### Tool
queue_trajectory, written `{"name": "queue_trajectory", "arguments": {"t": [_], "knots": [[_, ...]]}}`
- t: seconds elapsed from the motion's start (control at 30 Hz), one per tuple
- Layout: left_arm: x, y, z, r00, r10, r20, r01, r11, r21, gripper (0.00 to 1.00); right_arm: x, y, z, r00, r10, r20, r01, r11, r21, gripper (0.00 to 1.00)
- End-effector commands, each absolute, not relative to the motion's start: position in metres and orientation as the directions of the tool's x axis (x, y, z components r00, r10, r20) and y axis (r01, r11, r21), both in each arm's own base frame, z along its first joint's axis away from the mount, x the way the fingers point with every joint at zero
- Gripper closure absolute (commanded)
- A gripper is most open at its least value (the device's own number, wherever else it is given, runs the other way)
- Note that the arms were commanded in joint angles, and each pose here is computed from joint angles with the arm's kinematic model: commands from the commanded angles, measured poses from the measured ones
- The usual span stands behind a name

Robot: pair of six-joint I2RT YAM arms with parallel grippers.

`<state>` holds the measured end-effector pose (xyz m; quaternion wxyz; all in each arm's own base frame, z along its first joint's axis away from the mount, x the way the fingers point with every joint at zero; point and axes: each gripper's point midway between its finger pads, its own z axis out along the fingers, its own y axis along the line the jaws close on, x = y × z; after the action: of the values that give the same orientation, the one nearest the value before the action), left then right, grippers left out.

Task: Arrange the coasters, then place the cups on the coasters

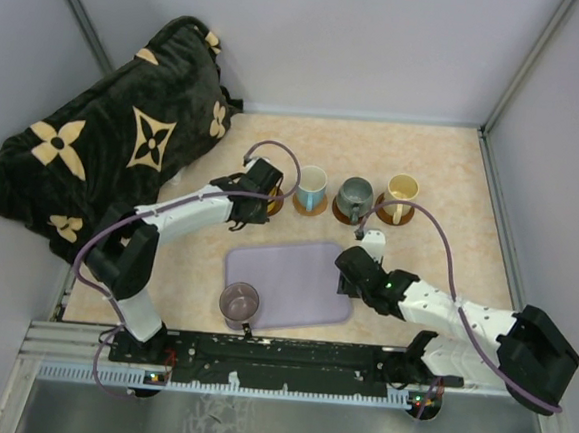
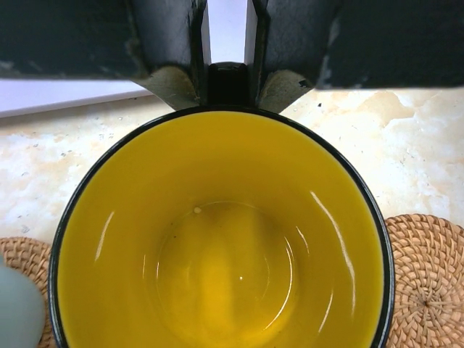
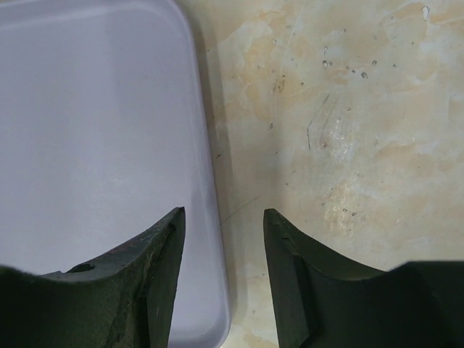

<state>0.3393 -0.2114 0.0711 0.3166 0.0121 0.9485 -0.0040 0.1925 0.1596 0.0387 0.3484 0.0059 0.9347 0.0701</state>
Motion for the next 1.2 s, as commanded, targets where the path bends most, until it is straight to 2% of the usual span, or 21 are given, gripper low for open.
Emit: {"name": "queue_trajectory", "arguments": {"t": [0.0, 0.3, 0.47, 0.77, 0.9, 1.0, 1.17], "knots": [[0.365, -0.227, 0.098, -0.739, -0.052, -0.671, -0.011, 0.998, -0.065, 1.0, 0.197, 0.167, 0.037, -0.75, 0.081, -0.656, -0.031, 0.987, 0.157, 0.52], [0.371, -0.231, 0.098, -0.733, -0.064, -0.678, -0.013, 0.997, -0.079, 1.0, 0.193, 0.164, 0.024, -0.776, 0.065, -0.627, -0.012, 0.993, 0.118, 0.54], [0.377, -0.231, 0.1, -0.728, -0.075, -0.682, -0.021, 0.996, -0.086, 1.0, 0.188, 0.162, 0.022, -0.785, 0.056, -0.617, -0.015, 0.994, 0.109, 0.64], [0.38, -0.231, 0.099, -0.728, -0.086, -0.68, -0.025, 0.995, -0.1, 1.0, 0.174, 0.154, 0.019, -0.802, 0.03, -0.596, -0.028, 0.996, 0.089, 0.72], [0.382, -0.234, 0.098, -0.727, -0.093, -0.681, -0.023, 0.994, -0.111, 1.0, 0.168, 0.15, 0.016, -0.814, 0.015, -0.581, -0.034, 0.997, 0.074, 0.83], [0.382, -0.235, 0.096, -0.73, -0.093, -0.677, -0.022, 0.993, -0.113, 1.0, 0.164, 0.148, 0.016, -0.817, 0.01, -0.577, -0.038, 0.997, 0.071, 1.0], [0.383, -0.234, 0.094, -0.734, -0.093, -0.673, -0.021, 0.993, -0.115, 1.0, 0.159, 0.145, 0.017, -0.819, 0.004, -0.574, -0.04, 0.997, 0.064, 1.0]]}}
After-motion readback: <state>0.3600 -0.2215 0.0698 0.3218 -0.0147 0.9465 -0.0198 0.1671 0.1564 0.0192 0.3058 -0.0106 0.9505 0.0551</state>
